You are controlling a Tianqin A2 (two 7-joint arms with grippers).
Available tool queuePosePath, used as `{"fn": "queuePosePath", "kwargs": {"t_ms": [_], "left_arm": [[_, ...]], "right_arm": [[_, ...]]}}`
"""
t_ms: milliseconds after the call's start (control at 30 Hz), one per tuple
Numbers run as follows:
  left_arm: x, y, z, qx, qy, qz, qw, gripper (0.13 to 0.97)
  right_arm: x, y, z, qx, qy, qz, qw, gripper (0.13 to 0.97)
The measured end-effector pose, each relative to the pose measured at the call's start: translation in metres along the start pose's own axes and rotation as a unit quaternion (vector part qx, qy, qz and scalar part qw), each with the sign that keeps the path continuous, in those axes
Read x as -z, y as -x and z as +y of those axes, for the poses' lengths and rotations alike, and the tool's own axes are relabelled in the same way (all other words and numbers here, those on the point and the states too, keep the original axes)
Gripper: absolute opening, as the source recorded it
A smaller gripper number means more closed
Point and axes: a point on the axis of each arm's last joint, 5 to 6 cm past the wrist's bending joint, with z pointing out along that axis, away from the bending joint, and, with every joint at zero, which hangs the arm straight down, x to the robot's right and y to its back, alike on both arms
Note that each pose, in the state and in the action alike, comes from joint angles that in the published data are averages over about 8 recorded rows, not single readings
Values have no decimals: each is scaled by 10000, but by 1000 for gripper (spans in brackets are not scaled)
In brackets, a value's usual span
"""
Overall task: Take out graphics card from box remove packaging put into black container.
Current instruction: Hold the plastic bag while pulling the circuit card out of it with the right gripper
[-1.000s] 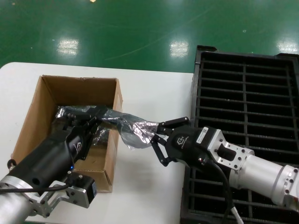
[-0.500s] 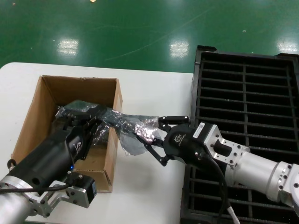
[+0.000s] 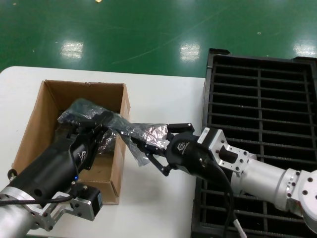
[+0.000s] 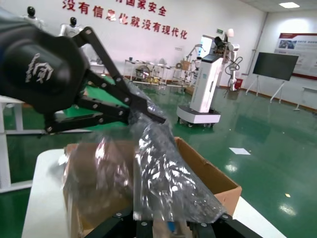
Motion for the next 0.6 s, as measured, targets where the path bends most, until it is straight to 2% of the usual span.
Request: {"fn": "queuePosePath", "kwargs": {"t_ms": [200, 467, 600], "left_arm": [[0, 0, 0, 0, 0, 0, 10000, 140], [0, 0, 0, 0, 0, 0, 10000, 140], [0, 0, 0, 0, 0, 0, 10000, 140]], "right_arm": [[-58, 1, -27, -154, -59, 53, 9998, 258], [-29, 0, -25, -305, -88, 156, 9994, 171], [10, 10, -13, -349, -93, 193, 9992, 157]]}}
